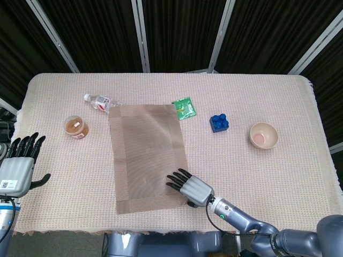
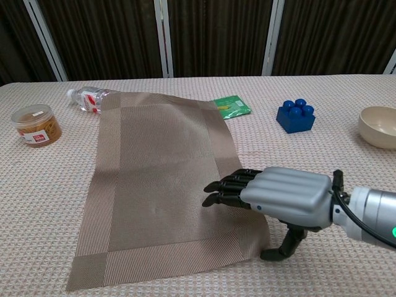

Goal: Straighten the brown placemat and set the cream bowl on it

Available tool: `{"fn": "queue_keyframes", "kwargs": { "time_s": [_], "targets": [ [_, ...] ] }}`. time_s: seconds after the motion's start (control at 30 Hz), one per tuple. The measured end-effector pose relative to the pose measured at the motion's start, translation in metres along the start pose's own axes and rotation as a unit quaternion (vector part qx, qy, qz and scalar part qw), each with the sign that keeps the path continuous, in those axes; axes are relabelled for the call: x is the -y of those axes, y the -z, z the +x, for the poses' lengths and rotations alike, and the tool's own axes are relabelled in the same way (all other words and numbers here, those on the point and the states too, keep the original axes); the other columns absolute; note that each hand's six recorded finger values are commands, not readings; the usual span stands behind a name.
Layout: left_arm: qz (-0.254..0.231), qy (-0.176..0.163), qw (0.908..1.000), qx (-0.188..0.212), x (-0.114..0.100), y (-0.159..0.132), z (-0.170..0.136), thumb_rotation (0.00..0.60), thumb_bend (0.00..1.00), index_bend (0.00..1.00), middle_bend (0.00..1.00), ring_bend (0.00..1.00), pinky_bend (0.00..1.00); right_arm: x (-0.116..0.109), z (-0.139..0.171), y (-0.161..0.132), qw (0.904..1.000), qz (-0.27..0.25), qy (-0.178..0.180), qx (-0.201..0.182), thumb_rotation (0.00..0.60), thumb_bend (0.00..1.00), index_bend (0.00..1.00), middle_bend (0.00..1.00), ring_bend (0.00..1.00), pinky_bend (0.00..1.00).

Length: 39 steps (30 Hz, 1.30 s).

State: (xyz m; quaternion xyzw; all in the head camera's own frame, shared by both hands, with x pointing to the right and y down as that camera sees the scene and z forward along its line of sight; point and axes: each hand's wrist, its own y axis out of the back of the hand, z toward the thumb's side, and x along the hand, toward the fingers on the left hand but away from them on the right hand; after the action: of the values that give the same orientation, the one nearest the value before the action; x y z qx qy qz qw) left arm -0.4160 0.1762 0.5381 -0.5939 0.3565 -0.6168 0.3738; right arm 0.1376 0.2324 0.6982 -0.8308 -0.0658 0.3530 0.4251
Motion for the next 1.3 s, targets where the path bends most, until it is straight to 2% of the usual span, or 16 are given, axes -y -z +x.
{"fn": "queue_keyframes", "kwargs": {
  "time_s": [0.3,0.57,0.8,0.97,1.3],
  "targets": [
    [0.0,0.001,1.0,0.0,0.0,0.0,0.0,0.6,0.23,0.0,0.0,0.0,0.0,-0.002,-0.001,-0.002,0.9999,-0.01,0.01,-0.005,0.6,0.28,0.26,0.0,0.0,0.0],
    [0.0,0.003,1.0,0.001,0.001,0.0,0.0,0.6,0.23,0.0,0.0,0.0,0.0,0.0,0.0,-0.002,0.9997,-0.018,0.012,-0.008,0.6,0.3,0.46,0.0,0.0,0.0],
    [0.001,0.004,1.0,0.002,0.001,0.0,0.0,0.6,0.23,0.0,0.0,0.0,0.0,-0.002,0.001,-0.003,0.9994,-0.026,0.019,-0.01,0.6,0.32,0.59,0.0,0.0,0.0],
    [0.001,0.005,1.0,0.002,0.002,0.0,0.0,0.6,0.23,0.0,0.0,0.0,0.0,-0.002,0.003,-0.005,0.9989,-0.038,0.024,-0.011,0.6,0.34,0.63,0.0,0.0,0.0],
    [0.0,0.008,1.0,0.002,0.003,0.0,-0.001,0.6,0.23,0.0,0.0,0.0,0.0,-0.001,0.022,-0.004,0.9986,-0.043,0.027,-0.016,0.6,0.36,0.66,0.0,0.0,0.0]
  ]
}}
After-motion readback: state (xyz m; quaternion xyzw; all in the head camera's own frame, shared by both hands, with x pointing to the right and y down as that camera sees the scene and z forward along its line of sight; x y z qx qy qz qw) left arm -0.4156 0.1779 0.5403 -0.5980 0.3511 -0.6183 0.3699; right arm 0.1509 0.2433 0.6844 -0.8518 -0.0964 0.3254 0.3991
